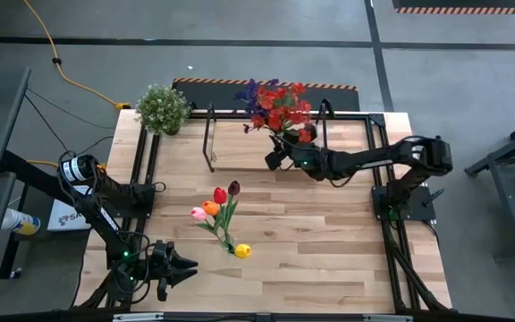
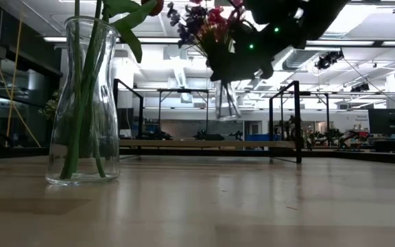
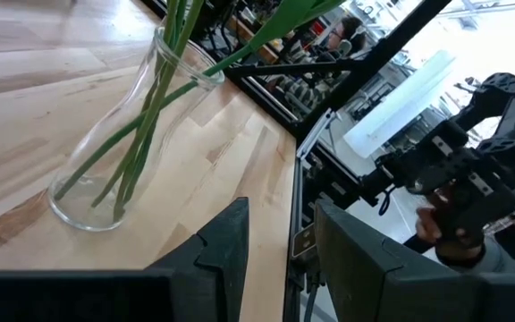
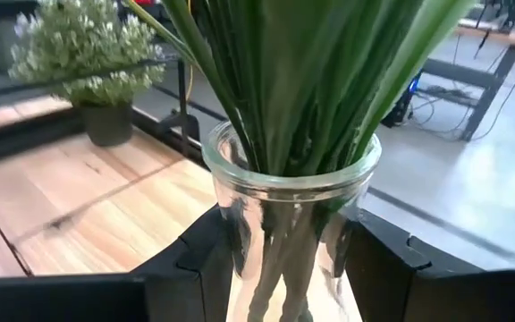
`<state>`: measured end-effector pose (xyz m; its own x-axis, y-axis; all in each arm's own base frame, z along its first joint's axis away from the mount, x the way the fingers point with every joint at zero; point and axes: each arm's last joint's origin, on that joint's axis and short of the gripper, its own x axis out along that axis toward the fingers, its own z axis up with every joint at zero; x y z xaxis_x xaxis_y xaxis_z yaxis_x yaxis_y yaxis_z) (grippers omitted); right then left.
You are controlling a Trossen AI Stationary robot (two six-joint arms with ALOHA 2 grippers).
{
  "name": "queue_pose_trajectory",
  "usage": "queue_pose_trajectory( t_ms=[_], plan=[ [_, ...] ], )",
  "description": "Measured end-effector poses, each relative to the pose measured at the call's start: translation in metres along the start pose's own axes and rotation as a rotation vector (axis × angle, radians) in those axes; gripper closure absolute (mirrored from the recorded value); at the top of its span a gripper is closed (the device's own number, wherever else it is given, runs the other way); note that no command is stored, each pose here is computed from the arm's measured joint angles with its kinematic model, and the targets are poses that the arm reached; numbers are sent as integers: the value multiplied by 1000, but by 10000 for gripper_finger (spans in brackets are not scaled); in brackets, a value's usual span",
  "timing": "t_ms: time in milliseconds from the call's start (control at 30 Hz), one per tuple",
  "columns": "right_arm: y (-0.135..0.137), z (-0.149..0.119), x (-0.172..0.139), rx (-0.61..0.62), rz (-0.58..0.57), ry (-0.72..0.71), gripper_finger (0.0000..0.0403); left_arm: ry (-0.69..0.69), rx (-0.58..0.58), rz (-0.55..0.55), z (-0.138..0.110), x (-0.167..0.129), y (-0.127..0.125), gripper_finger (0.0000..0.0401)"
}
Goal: Pick and place flowers into a vace then onto a shelf
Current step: Put the right transparent vase with the flowers on the shelf
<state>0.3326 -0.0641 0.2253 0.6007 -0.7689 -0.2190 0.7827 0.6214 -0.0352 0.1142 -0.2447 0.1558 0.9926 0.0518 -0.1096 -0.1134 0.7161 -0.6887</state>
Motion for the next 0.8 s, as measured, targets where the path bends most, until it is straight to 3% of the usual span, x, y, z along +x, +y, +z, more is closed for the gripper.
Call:
queue_pose_trajectory(
  t_ms=[200,600,800],
  plan=[
    [-3,-13,14,114,-62,15,241,1,0,0,0,0,0,238],
    [-10,-23,12,125,-266,41,241,3,17,4,-1,0,1,238],
    [-12,-25,11,168,-295,44,241,4,25,7,-1,0,2,238]
  ],
)
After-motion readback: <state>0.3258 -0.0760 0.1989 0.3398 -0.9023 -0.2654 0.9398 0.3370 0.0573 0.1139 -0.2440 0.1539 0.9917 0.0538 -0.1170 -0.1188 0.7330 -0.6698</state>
